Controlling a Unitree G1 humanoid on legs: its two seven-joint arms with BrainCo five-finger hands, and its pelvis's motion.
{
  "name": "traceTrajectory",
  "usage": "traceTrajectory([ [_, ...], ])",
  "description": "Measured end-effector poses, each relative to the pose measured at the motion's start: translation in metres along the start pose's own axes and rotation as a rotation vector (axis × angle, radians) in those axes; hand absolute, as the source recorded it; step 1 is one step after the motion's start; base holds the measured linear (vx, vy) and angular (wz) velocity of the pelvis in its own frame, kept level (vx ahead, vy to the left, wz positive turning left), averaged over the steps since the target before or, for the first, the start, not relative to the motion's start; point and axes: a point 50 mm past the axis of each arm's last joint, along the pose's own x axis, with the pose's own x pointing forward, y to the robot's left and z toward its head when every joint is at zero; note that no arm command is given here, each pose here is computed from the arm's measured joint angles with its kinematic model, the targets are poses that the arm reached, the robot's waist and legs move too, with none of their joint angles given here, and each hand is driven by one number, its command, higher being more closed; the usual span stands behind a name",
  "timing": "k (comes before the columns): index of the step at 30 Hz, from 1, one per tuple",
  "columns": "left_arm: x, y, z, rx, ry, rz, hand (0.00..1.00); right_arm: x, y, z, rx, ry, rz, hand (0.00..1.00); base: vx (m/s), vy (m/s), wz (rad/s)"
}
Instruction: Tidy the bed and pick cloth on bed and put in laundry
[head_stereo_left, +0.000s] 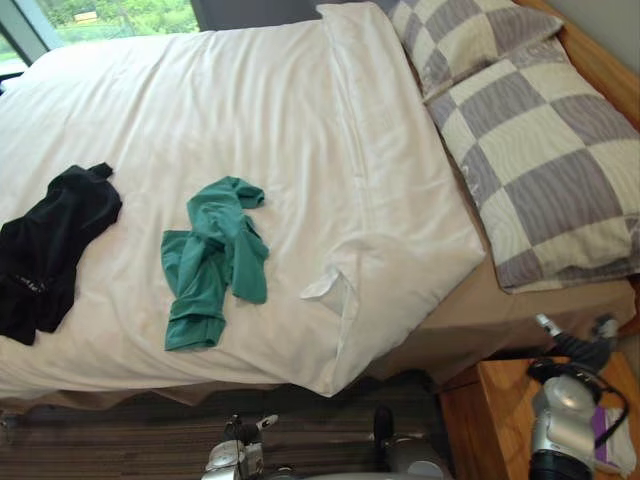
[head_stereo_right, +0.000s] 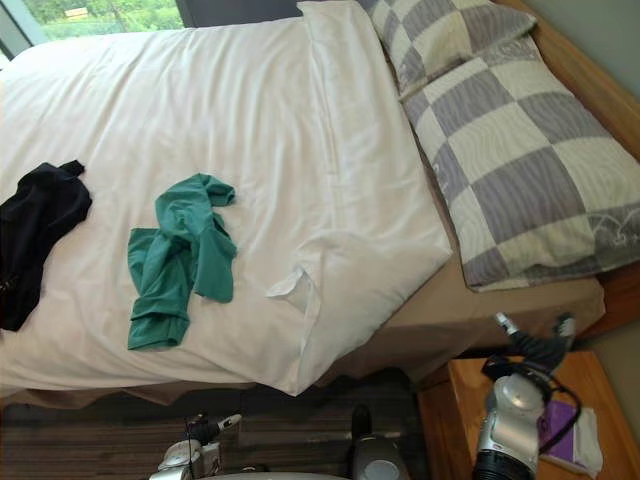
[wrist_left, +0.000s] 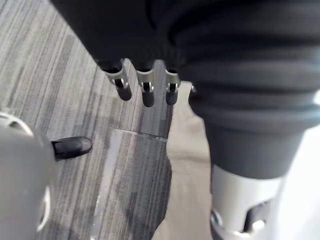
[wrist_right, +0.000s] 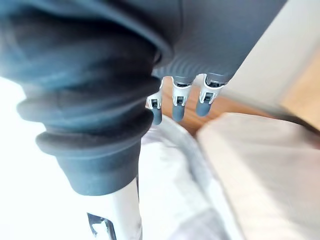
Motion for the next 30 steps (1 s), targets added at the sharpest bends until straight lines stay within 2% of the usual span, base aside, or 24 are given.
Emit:
traceTrajectory([
  [5,0.000,0.001,-0.004,0.041,0.013,-0.003,0.00,-0.001,0.032,0.061,-0.037,-0.292,0.173,0.00,-0.01,0.007,0.00],
  [10,0.001,0.002,0.002,0.143,-0.015,-0.019,0.00,-0.022,0.089,0.101,-0.160,-0.569,0.590,0.00,-0.01,0.002,0.00],
  [13,0.002,0.001,0.006,0.159,-0.034,-0.028,0.00,-0.026,0.115,0.111,-0.234,-0.651,0.749,0.00,-0.02,-0.019,0.02],
  [20,0.002,-0.002,0.013,0.177,-0.061,-0.036,0.00,-0.038,0.151,0.139,-0.303,-0.781,0.913,0.00,-0.01,-0.004,0.01],
  [26,0.004,-0.006,0.027,0.166,-0.105,-0.042,0.00,-0.045,0.172,0.156,-0.333,-0.849,0.975,0.00,-0.06,-0.013,0.15],
  [30,0.006,-0.010,0.044,0.151,-0.149,-0.047,0.00,-0.034,0.177,0.144,-0.423,-0.798,0.996,0.00,-0.09,-0.010,0.16],
])
